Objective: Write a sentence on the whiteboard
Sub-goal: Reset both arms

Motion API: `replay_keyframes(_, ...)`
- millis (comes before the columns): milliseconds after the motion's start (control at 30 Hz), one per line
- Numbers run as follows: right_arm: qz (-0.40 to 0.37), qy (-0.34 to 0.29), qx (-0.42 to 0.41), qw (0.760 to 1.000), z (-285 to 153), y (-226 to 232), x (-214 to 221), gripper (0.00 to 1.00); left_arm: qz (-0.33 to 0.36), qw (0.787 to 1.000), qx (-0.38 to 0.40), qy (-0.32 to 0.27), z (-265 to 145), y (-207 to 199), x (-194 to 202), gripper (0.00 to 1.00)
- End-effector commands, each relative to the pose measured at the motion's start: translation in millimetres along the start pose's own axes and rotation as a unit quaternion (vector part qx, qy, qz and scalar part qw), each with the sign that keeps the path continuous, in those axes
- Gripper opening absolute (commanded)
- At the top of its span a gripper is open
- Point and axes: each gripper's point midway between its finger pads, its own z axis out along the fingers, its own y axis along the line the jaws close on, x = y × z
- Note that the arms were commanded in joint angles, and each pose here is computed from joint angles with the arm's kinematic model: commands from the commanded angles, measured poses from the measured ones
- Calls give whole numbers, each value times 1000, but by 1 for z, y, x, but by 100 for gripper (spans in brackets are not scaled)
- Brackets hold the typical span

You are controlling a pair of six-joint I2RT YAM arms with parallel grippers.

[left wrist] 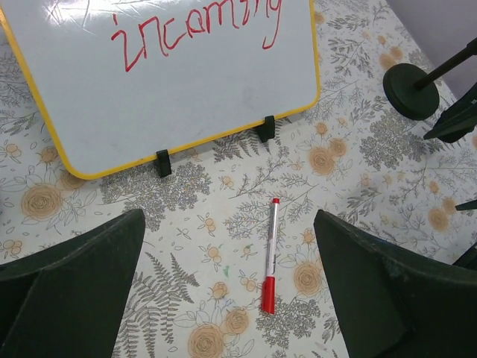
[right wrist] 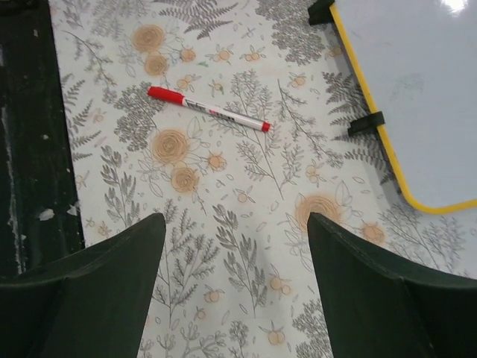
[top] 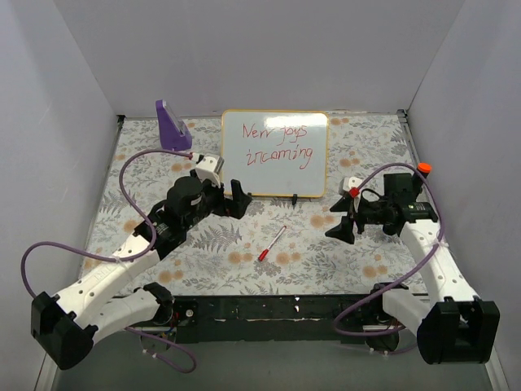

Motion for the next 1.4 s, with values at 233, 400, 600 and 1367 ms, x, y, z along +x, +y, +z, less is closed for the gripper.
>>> replay_keyframes(233,-55,73,192,977,-64,-41,-61,88,18,999,22,-20,-19,6,19,98)
replay_keyframes(400,-12,24,221,975,-75,-44,-90,89,21,999,15,-43,-33,10,13,98)
replay_keyframes(600,37,-33,284,958,-106,-61,-121,90,-2,997,32,-76,-47,2,-1,98)
replay_keyframes(1367,94,-122,427,891,-152,-67,-155,95,-70,983,65,-156,-85,-31,-93,98)
